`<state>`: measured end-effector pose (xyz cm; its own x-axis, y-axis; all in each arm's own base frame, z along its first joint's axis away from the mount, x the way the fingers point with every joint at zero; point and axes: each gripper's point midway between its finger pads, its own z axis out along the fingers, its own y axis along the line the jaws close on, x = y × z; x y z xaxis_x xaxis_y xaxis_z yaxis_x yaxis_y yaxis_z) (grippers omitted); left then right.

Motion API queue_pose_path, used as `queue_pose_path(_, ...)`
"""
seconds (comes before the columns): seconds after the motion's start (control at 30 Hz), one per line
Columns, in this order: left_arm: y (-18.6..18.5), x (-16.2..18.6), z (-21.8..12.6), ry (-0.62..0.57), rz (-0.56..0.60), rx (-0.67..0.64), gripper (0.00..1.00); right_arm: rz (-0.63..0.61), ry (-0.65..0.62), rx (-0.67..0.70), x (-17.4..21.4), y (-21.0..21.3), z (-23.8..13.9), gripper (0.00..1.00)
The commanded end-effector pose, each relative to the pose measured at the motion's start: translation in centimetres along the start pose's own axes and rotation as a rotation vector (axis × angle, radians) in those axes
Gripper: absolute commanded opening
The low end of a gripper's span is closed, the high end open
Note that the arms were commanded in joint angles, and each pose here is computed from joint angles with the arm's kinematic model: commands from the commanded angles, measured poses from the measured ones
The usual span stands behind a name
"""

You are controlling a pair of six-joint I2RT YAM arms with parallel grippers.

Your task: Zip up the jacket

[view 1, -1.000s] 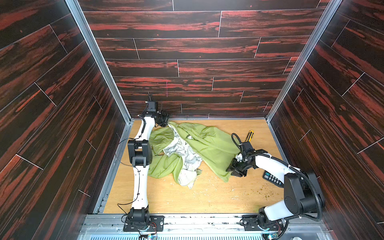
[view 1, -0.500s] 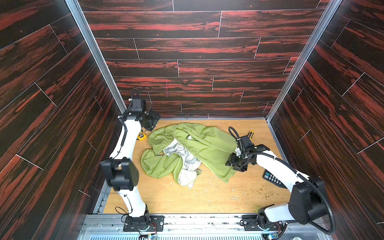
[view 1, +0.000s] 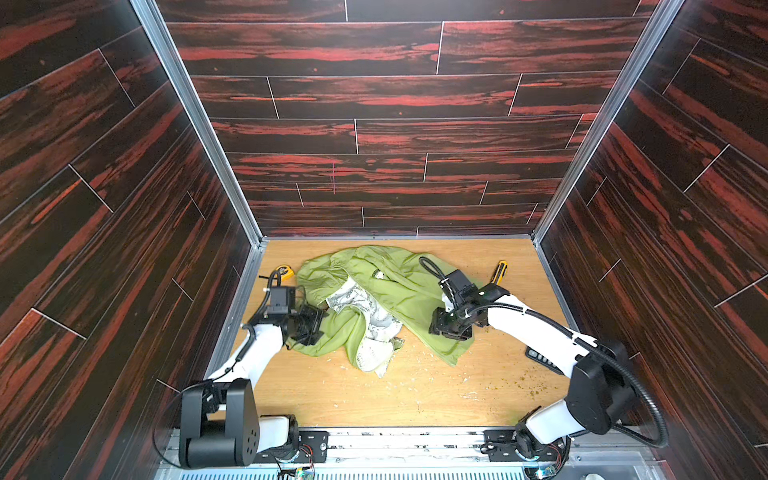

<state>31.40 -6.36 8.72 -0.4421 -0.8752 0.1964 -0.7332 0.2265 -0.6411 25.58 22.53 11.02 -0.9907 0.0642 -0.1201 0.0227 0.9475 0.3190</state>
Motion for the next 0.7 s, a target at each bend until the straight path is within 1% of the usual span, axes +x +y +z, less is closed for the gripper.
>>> queue_pose_path(0.0, -4.3, -0.1, -0.5, 0.002, -0.048, 0.209, 0.6, -0.008, 0.015, 0.009, -0.1, 0.9, 0.5, 0.55)
queue_pose_path(0.1, -4.4, 0.0, 0.0, 0.014, -0.078, 0.227, 0.6, -0.017, 0.025, 0.009, 0.1, 1.2, 0.8, 0.55)
queue_pose_path(0.2, -4.4, 0.1, 0.8, 0.03, -0.108, 0.25, 0.58, -0.017, 0.029, 0.013, 0.1, 1.1, 1.0, 0.55)
queue_pose_path(0.47, -4.6, 1.7, 3.3, 0.068, -0.079, 0.209, 0.56, -0.025, 0.027, -0.005, -0.4, 1.7, 1.2, 0.54)
queue_pose_path(0.6, -4.9, 1.7, 4.2, 0.076, -0.077, 0.207, 0.56, -0.03, 0.046, -0.038, -0.5, 2.6, 1.7, 0.51)
queue_pose_path(0.67, -5.1, 1.5, 4.6, 0.076, -0.075, 0.206, 0.52, -0.038, 0.056, -0.058, -0.4, 3.1, 2.0, 0.49)
